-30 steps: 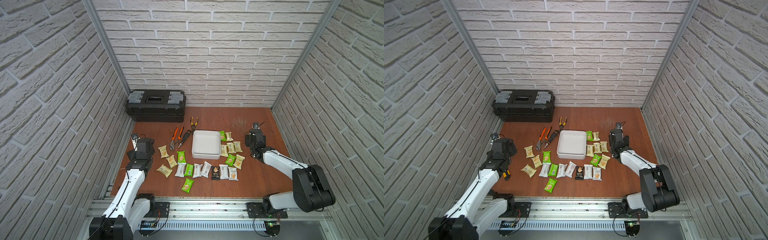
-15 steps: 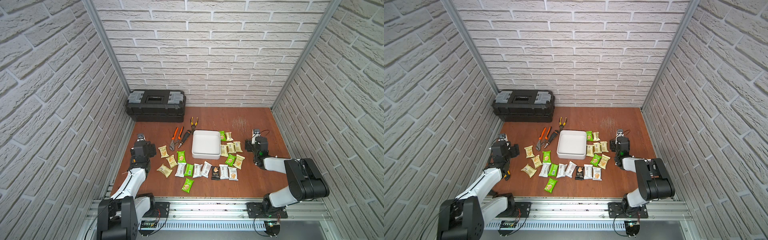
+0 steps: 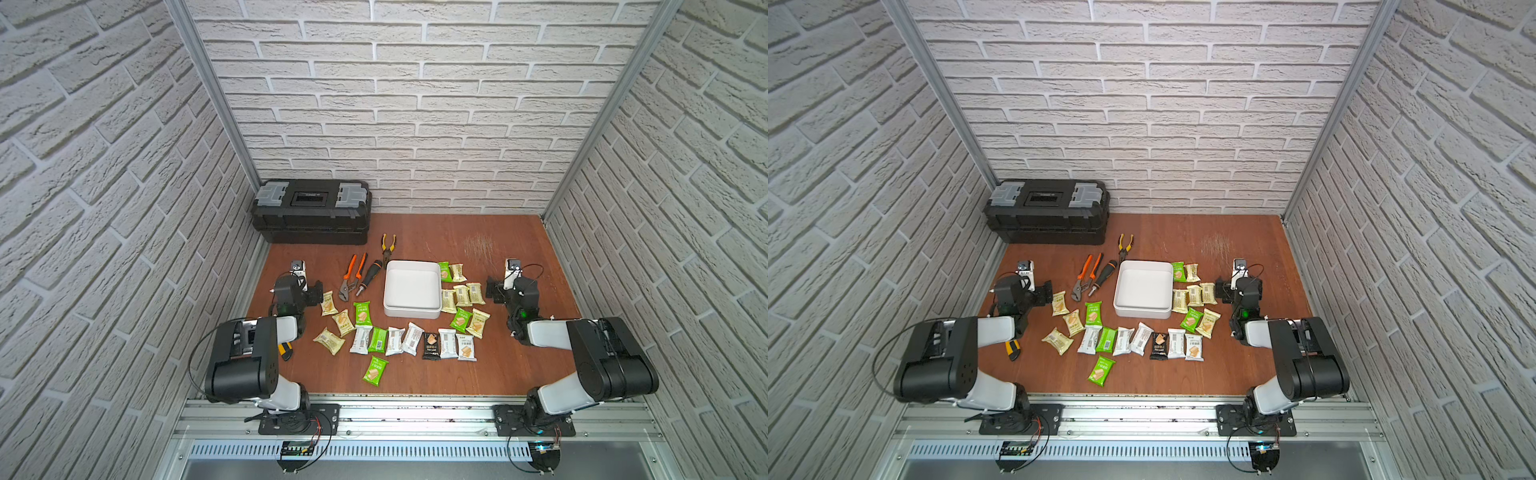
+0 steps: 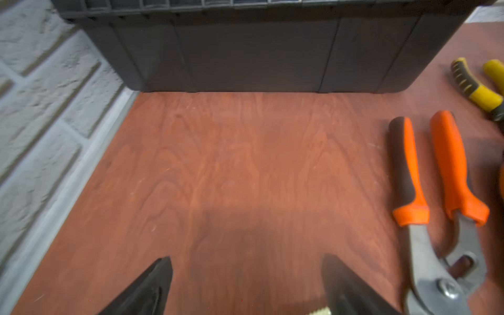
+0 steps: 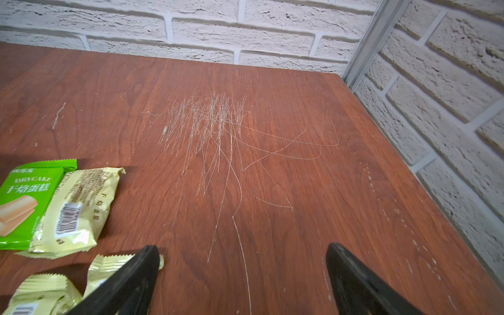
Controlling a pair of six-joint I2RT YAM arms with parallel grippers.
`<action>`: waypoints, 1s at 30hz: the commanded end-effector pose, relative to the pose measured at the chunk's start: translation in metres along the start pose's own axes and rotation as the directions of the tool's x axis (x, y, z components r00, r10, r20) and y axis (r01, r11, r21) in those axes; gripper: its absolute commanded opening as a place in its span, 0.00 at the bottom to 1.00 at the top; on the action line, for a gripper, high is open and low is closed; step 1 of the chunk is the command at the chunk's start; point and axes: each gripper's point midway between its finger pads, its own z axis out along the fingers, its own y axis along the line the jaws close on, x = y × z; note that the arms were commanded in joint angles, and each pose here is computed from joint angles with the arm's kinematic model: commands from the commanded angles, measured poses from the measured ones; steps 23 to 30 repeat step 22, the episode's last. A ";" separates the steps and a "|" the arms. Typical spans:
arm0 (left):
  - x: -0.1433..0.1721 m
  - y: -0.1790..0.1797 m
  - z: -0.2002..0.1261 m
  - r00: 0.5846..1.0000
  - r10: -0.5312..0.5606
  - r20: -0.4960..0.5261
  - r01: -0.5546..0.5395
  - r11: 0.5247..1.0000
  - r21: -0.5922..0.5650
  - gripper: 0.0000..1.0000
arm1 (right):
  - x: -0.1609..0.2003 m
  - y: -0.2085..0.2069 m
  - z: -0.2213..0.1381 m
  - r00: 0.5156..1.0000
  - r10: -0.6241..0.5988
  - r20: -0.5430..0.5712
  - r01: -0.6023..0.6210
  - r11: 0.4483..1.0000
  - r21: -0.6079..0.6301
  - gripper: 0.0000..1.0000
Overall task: Take the cookies out of the storage box
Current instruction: Reset both arms
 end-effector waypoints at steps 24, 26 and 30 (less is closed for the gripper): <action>-0.024 -0.003 0.000 0.991 0.036 0.126 -0.035 0.999 -0.010 0.98 | -0.012 -0.005 -0.001 0.998 0.026 0.054 -0.027 0.999 0.019 0.99; -0.024 -0.003 0.000 0.991 0.036 0.126 -0.035 0.999 -0.010 0.98 | -0.012 -0.005 -0.001 0.998 0.026 0.054 -0.027 0.999 0.019 0.99; -0.024 -0.003 0.000 0.991 0.036 0.126 -0.035 0.999 -0.010 0.98 | -0.012 -0.005 -0.001 0.998 0.026 0.054 -0.027 0.999 0.019 0.99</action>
